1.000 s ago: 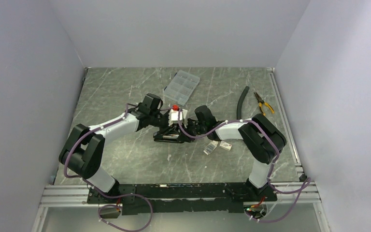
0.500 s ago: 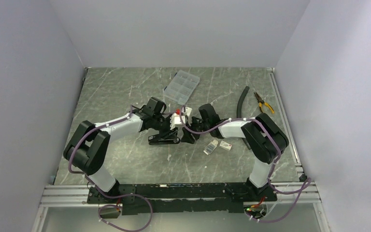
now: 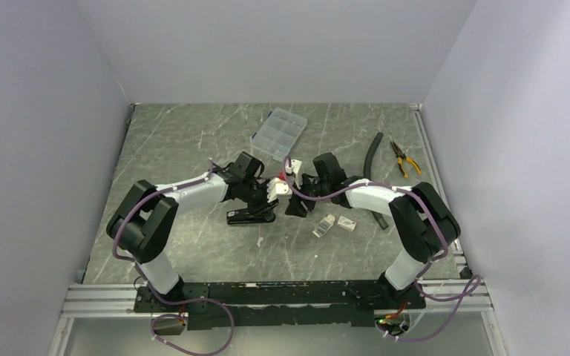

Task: Load the staples into the stapler
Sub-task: Close the stapler at the center of the board.

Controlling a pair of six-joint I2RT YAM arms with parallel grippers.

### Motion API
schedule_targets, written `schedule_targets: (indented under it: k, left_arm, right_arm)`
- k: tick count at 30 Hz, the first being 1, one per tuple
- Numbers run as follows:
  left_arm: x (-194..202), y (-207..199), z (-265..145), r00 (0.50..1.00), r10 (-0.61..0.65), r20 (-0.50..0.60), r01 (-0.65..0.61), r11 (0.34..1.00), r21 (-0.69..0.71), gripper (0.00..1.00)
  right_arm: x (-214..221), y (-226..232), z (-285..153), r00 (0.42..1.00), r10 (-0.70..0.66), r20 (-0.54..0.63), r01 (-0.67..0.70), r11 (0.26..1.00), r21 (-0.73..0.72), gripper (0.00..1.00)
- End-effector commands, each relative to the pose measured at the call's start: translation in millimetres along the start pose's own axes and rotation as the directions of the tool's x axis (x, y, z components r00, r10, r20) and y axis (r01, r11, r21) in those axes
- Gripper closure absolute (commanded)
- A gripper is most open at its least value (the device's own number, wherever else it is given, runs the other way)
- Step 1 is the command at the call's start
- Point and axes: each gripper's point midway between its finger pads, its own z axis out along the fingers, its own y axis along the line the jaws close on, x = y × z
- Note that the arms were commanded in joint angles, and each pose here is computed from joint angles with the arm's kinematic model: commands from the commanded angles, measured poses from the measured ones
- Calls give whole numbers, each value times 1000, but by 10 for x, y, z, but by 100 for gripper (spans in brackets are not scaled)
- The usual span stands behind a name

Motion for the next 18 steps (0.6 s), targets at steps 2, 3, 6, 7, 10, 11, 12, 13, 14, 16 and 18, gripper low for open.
schedule_targets:
  k: [2,3,6,7,10,11,12,13,14,16,18]
  left_arm:
    - [82,-54,76,996,-56,-75,58,998,17,97]
    - [93,-62,85,995,-57,-83,59,998,18,97]
    - [144,-72,115,992,-51,-112,53,998,15,97]
    - [157,-82,129,992,-48,-119,50,999,16,97]
    - [185,-100,159,989,-41,-143,44,999,18,97]
    - [201,-101,171,988,-40,-152,44,999,18,97]
    - [216,-100,181,986,-39,-162,42,999,16,97]
    - [230,-112,193,984,-36,-174,40,999,20,97]
    - [244,-115,200,982,-37,-184,41,999,22,97]
    - [243,-119,198,981,-39,-190,44,999,25,92]
    - [213,-115,181,983,-33,-180,37,999,20,85]
  right_arm:
    - [-279,2,-199,996,-71,59,70,997,14,44]
    - [-298,-3,-225,995,-70,67,69,997,17,44]
    - [-310,-11,-311,996,-59,70,58,998,24,45]
    - [-312,-21,-335,996,-57,71,55,998,27,45]
    - [-342,-44,-408,995,-59,77,57,998,40,46]
    - [-360,-46,-433,995,-63,81,60,997,44,46]
    - [-372,-52,-458,994,-64,85,60,997,48,46]
    - [-379,-60,-489,994,-61,89,57,997,52,46]
    - [-389,-66,-515,994,-61,93,56,997,56,47]
    - [-410,-97,-572,993,-62,102,55,996,68,47]
    - [-423,-125,-617,992,-64,106,55,995,79,47]
